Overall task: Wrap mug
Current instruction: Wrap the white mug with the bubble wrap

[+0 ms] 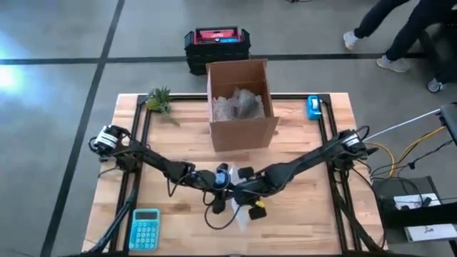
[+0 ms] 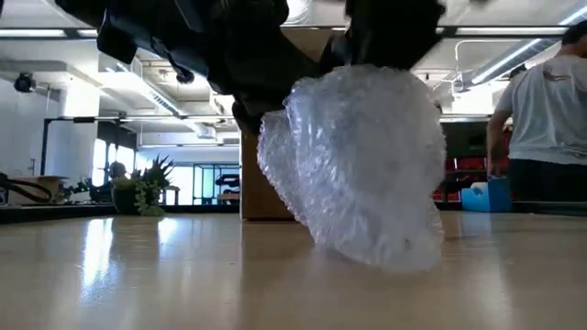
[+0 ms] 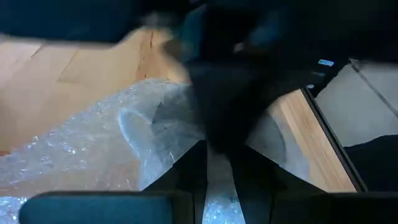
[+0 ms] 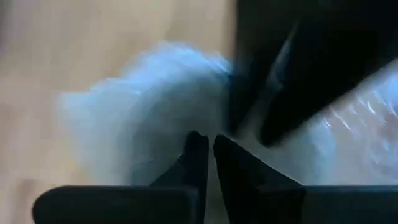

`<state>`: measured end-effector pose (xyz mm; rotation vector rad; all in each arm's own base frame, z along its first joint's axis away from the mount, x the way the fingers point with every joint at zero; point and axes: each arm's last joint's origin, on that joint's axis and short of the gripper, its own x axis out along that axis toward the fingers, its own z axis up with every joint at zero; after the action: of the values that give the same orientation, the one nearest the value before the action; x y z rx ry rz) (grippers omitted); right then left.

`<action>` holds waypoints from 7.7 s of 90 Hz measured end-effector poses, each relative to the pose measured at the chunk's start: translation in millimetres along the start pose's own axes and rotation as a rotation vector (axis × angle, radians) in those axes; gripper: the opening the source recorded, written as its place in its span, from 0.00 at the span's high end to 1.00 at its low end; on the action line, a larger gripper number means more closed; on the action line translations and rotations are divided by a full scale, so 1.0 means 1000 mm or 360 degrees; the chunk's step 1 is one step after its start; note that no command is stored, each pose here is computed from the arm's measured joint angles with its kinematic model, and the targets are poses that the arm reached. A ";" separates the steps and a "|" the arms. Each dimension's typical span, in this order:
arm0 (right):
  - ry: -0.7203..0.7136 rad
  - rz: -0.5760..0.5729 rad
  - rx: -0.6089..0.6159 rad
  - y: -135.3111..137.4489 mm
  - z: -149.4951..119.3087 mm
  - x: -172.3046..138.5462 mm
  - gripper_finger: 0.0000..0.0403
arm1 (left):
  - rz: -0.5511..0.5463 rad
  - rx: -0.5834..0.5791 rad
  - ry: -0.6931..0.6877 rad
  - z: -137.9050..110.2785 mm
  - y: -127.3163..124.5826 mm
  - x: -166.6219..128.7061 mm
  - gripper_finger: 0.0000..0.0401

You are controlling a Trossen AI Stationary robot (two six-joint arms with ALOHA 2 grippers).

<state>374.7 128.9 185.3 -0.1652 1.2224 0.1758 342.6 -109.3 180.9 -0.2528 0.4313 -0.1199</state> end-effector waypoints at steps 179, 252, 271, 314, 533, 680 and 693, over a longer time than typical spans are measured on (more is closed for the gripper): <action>-0.0093 -0.0200 -0.0119 0.007 -0.011 0.014 0.95 | 0.0192 0.0100 0.0316 0.041 -0.014 -0.030 0.85; -0.0119 -0.0201 -0.0127 0.007 -0.010 0.014 0.95 | 0.0183 0.0252 0.0130 0.016 -0.015 -0.007 0.87; -0.0114 -0.0182 -0.0133 0.008 -0.012 0.002 0.95 | 0.0208 0.0246 0.0164 0.005 -0.012 0.006 0.91; -0.0261 -0.0498 0.0004 -0.025 -0.011 -0.060 0.95 | 0.0199 0.0250 0.0122 0.008 -0.013 0.004 0.94; 0.0030 0.0117 -0.0082 0.002 -0.012 0.016 0.96 | 0.0200 0.0186 0.0124 0.000 -0.014 0.021 0.94; 0.0048 -0.0178 -0.0101 0.000 -0.010 0.024 0.95 | 0.0170 0.0177 0.0079 0.007 -0.016 0.016 0.94; 0.0031 -0.0158 -0.0093 -0.001 -0.008 0.001 0.95 | 0.0175 0.0180 0.0078 0.007 -0.016 0.016 0.94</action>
<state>368.1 126.0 182.1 -0.2784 1.2261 0.1236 359.1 -126.3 184.5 -0.1148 0.4846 -0.0428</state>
